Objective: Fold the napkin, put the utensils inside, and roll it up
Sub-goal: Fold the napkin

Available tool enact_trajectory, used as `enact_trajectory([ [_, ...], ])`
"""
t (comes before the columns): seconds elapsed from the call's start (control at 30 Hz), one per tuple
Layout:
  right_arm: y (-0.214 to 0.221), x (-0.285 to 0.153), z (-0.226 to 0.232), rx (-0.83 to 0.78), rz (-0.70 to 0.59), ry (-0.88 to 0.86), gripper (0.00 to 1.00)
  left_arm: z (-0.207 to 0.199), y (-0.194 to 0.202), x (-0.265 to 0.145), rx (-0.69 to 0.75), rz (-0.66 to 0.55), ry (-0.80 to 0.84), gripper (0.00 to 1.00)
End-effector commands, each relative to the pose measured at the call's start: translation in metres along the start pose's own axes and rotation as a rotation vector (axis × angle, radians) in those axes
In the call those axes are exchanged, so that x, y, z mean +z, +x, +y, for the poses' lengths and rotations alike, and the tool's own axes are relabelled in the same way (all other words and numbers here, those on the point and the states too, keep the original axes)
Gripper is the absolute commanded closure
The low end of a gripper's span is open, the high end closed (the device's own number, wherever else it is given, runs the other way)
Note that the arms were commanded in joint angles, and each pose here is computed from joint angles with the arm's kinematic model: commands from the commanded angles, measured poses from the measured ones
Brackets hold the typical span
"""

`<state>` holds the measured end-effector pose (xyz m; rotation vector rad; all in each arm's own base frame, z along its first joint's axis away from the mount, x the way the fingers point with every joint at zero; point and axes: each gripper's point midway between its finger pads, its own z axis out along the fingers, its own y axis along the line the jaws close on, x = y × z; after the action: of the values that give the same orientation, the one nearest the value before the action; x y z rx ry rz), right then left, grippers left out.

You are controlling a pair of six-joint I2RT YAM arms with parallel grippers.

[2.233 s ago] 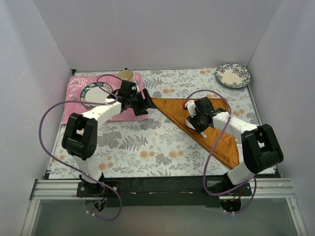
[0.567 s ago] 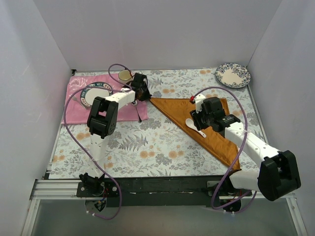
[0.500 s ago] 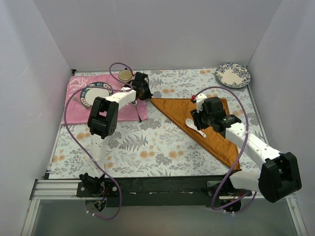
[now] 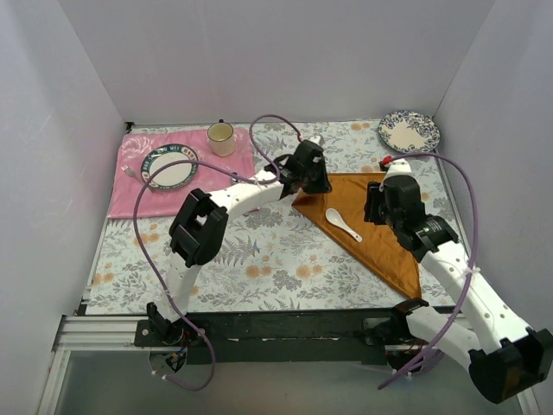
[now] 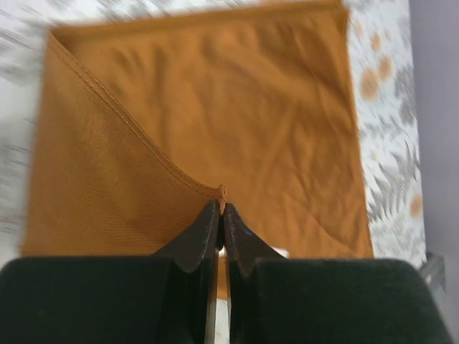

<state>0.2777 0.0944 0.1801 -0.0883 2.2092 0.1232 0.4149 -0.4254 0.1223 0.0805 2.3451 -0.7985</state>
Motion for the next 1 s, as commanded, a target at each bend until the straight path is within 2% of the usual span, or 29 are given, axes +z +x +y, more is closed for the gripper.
enact_trajectory([
  [0.0, -0.038, -0.041, -0.02, 0.097, -0.164, 0.078, 0.52, -0.08, 0.033, -0.036, 0.018, 0.044, 0.154, 1.0],
  [0.1, -0.041, -0.052, -0.026, 0.102, -0.202, 0.091, 0.52, -0.114, 0.069, -0.033, 0.064, 0.094, 0.202, 1.0],
  [0.4, -0.035, -0.069, -0.035, 0.102, -0.223, 0.106, 0.52, -0.138, 0.12, -0.01, 0.085, 0.198, 0.234, 0.98],
  [0.67, -0.032, -0.071, -0.038, 0.107, -0.222, 0.122, 0.52, -0.172, 0.143, -0.005, 0.095, 0.248, 0.304, 0.96],
  [0.97, -0.031, -0.073, -0.042, 0.102, -0.22, 0.136, 0.52, -0.17, 0.168, 0.002, 0.1, 0.301, 0.3, 0.95],
])
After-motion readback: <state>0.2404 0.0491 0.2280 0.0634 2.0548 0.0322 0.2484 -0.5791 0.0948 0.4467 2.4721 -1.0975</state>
